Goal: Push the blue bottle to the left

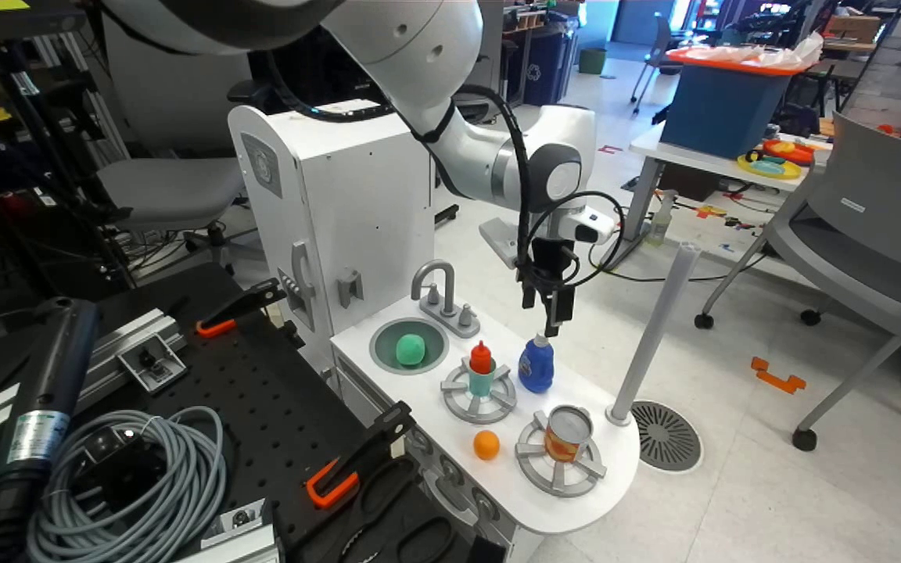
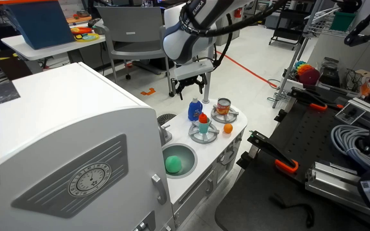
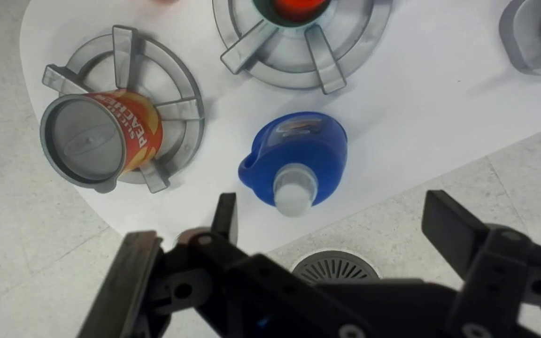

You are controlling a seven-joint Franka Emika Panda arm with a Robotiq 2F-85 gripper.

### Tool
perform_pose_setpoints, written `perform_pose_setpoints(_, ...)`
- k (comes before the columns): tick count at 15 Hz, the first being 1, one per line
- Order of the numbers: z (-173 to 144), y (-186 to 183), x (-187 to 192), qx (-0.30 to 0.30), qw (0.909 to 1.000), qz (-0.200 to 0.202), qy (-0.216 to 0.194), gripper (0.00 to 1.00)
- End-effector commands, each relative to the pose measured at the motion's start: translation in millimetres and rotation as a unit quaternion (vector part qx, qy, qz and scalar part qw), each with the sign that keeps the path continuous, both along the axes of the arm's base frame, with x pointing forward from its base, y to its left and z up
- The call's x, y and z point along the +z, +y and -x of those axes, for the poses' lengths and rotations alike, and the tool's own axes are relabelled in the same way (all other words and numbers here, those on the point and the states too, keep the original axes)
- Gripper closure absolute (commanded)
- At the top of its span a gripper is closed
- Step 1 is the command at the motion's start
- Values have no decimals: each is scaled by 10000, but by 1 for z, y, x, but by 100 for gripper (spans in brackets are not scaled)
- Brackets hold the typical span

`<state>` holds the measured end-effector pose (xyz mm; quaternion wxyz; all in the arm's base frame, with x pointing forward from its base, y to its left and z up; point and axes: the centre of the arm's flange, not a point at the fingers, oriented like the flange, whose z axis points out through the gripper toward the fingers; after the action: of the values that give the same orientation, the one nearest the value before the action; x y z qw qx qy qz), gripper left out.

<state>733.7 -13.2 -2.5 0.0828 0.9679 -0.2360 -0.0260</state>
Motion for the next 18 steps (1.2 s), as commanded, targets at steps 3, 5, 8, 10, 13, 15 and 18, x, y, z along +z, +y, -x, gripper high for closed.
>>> perform_pose_setpoints(3, -36, 1, -33, -264, 9993, -40, 276, 0)
perform_pose_setpoints(5, -36, -2, -38, -341, 9988, -37, 341, 0)
perform_pose_setpoints(8, -38, -7, -42, -445, 9985, 7, 313, 28)
perform_pose_setpoints(10, -39, -10, -42, -523, 9981, 14, 310, 36)
perform_pose_setpoints(13, -39, -12, -42, -633, 9975, 31, 309, 60)
perform_pose_setpoints(15, -37, -12, -40, -687, 9972, 30, 308, 75)
perform_pose_setpoints(18, -31, -4, -27, -632, 9977, 4, 250, 92)
